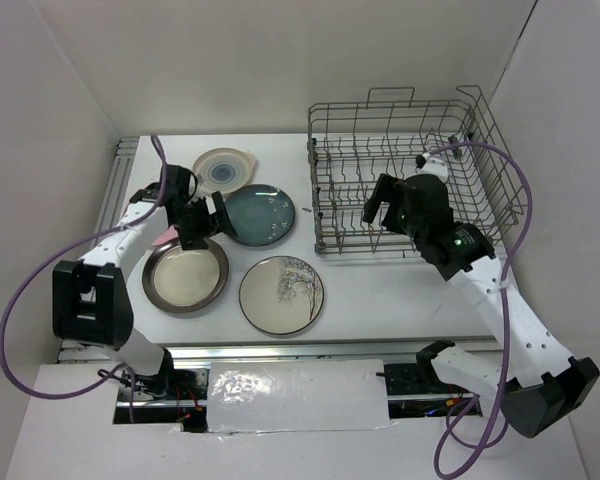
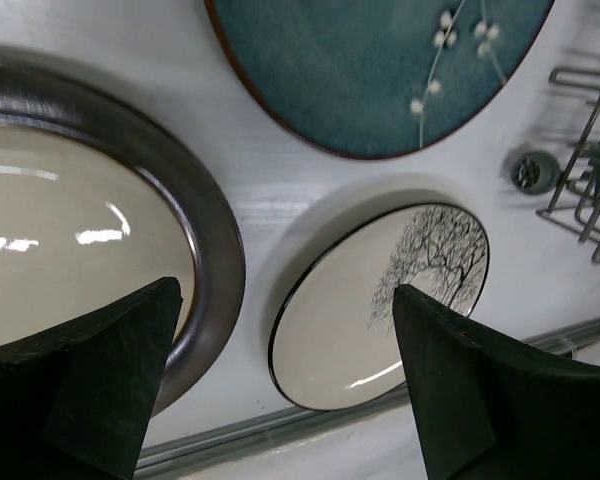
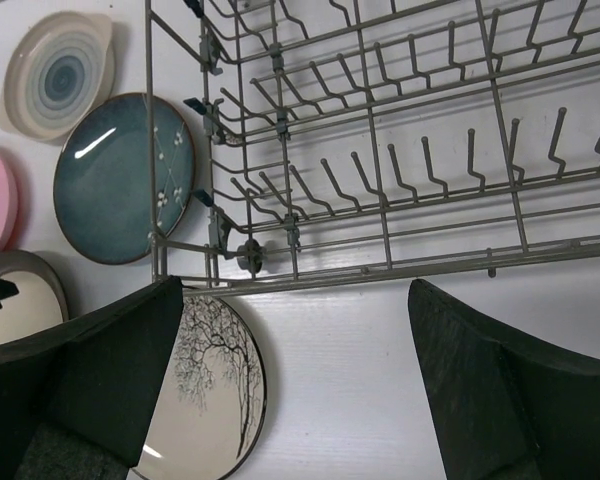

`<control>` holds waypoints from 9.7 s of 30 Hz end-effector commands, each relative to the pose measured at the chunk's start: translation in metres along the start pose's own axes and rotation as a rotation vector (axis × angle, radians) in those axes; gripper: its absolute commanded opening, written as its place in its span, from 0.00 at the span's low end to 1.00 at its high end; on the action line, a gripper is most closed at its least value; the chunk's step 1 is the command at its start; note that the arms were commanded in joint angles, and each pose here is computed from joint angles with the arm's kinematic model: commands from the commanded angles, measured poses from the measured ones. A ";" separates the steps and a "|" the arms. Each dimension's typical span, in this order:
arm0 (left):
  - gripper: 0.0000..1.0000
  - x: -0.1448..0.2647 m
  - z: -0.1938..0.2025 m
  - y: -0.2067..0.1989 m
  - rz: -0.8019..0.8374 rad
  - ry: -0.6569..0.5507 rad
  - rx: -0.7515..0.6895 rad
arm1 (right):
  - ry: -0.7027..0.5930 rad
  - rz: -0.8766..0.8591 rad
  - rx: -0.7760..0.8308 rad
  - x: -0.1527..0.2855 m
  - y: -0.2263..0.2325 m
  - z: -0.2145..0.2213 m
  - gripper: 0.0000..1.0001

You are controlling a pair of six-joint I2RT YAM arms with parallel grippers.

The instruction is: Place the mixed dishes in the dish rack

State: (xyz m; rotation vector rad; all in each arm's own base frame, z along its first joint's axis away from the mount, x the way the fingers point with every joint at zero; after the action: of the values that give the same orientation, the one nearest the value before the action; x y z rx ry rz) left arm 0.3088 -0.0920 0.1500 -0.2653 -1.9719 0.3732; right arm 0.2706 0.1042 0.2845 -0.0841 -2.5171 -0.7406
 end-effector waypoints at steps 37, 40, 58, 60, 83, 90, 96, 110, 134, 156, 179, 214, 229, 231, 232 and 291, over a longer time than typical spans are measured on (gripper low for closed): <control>0.78 -0.132 -0.095 0.036 0.207 -0.078 0.213 | -0.061 0.024 -0.040 -0.002 -0.017 -0.011 1.00; 0.70 -0.133 -0.093 0.036 0.216 -0.089 0.203 | -0.071 0.044 -0.041 -0.001 -0.020 -0.016 1.00; 0.00 -0.099 -0.113 0.030 0.270 -0.141 0.181 | -0.098 0.058 -0.065 0.007 -0.033 -0.022 1.00; 0.00 -0.096 -0.113 0.030 0.266 -0.146 0.171 | -0.098 0.060 -0.068 0.007 -0.036 -0.020 1.00; 0.00 0.083 -0.140 -0.033 0.245 -0.431 -0.109 | -0.098 0.009 -0.082 0.017 -0.025 -0.028 1.00; 0.00 0.158 -0.174 -0.076 0.167 -0.580 -0.198 | -0.235 -0.010 -0.128 0.055 -0.023 -0.057 1.00; 0.00 0.204 -0.206 -0.117 0.199 -0.707 -0.245 | -0.277 0.006 -0.121 0.070 -0.020 -0.073 1.00; 0.00 0.189 -0.186 -0.160 0.421 -0.588 -0.301 | -0.055 -0.241 0.058 0.057 0.033 -0.046 0.96; 0.00 0.171 -0.157 -0.139 0.312 -0.475 -0.210 | -0.376 -0.350 1.038 0.049 0.215 0.070 1.00; 0.00 0.177 -0.135 -0.139 0.342 -0.446 -0.232 | -0.316 -0.283 1.129 -0.037 0.245 0.109 0.86; 0.00 0.177 -0.125 -0.130 0.344 -0.459 -0.238 | -0.362 -0.246 1.065 -0.025 0.238 0.096 0.00; 0.97 0.166 -0.098 -0.001 0.217 -0.495 0.072 | -0.352 -0.595 0.497 0.072 0.234 -0.109 0.00; 0.97 0.147 -0.084 0.015 0.175 -0.470 0.045 | -0.424 -0.359 0.503 -0.034 0.110 -0.195 0.00; 0.97 0.148 -0.085 0.019 0.141 -0.474 0.050 | -0.379 -0.460 0.510 -0.041 0.103 -0.194 0.00; 0.97 0.149 -0.086 0.021 0.123 -0.482 0.048 | -0.370 -0.484 0.512 -0.043 0.100 -0.195 0.00; 0.97 0.147 -0.096 0.021 0.149 -0.459 0.046 | -0.234 -0.149 0.485 -0.201 -0.066 -0.220 0.00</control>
State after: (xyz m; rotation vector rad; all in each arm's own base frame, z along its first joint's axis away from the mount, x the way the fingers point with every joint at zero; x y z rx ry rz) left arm 0.3299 -0.0093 0.2905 -0.2773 -2.3463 0.6445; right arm 0.5139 -0.0408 0.2699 0.1824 -2.6675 -0.2538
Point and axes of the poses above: each gripper's point midway between its finger pads, its own x axis back along the fingers, its own y axis along the line the jaws close on, z = x × y, the point moved 4 cm from there along x, back along the fingers, and after that the axes turned 13 degrees about -x, right-handed, at the moved point
